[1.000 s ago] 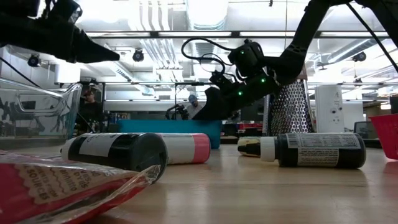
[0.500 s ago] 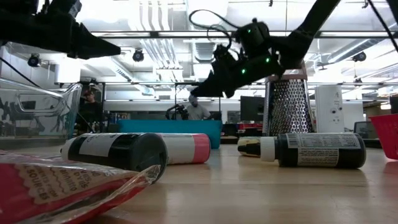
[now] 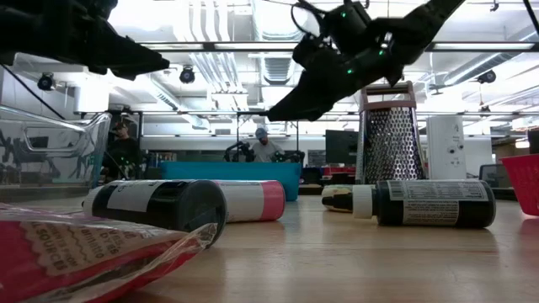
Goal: Pick & Place Food Item
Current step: Put the right black food coloring bottle into the blue bin
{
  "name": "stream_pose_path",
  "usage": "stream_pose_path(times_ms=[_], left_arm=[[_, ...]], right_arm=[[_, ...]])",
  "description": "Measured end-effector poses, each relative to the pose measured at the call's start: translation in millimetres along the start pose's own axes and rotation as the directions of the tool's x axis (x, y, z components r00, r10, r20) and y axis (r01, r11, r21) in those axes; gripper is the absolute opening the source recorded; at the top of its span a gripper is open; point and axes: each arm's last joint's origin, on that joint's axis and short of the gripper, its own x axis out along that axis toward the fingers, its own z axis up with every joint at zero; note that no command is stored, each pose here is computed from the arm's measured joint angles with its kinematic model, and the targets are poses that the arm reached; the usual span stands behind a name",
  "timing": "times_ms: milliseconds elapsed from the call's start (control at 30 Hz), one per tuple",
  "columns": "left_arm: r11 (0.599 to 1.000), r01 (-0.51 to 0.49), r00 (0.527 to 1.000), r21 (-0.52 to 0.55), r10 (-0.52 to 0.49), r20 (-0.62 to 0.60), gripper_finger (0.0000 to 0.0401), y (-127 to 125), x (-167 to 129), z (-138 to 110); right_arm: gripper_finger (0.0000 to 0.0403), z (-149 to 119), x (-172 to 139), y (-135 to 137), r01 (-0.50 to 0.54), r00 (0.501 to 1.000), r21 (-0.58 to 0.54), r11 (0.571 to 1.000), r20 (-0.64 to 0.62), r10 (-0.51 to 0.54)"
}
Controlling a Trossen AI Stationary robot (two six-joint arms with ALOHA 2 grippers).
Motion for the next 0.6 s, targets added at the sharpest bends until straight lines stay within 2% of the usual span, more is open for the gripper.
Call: stream_pose_path(times_ms=[333, 500, 600], left_arm=[[1.000, -0.006, 0.996, 0.018, 0.007, -0.094, 0.0188, -5, 17, 0], [1.000, -0.004, 0.994, 0.016, 0.006, -0.109, 0.0188, -5, 19, 0], [1.000, -0.004, 0.994, 0.013, 0.005, -0.112, 0.0188, -5, 19, -1]], right_arm=[[0.0173, -5, 2, 88, -0.228, 0.968, -0.120, 0.966, -0.132, 0.212], [0.0173, -14, -4, 117, -0.256, 0.946, -0.108, 0.961, -0.231, 0.227], [0.0173, -18, -9, 128, -0.232, 0.932, -0.095, 0.968, -0.307, 0.193]])
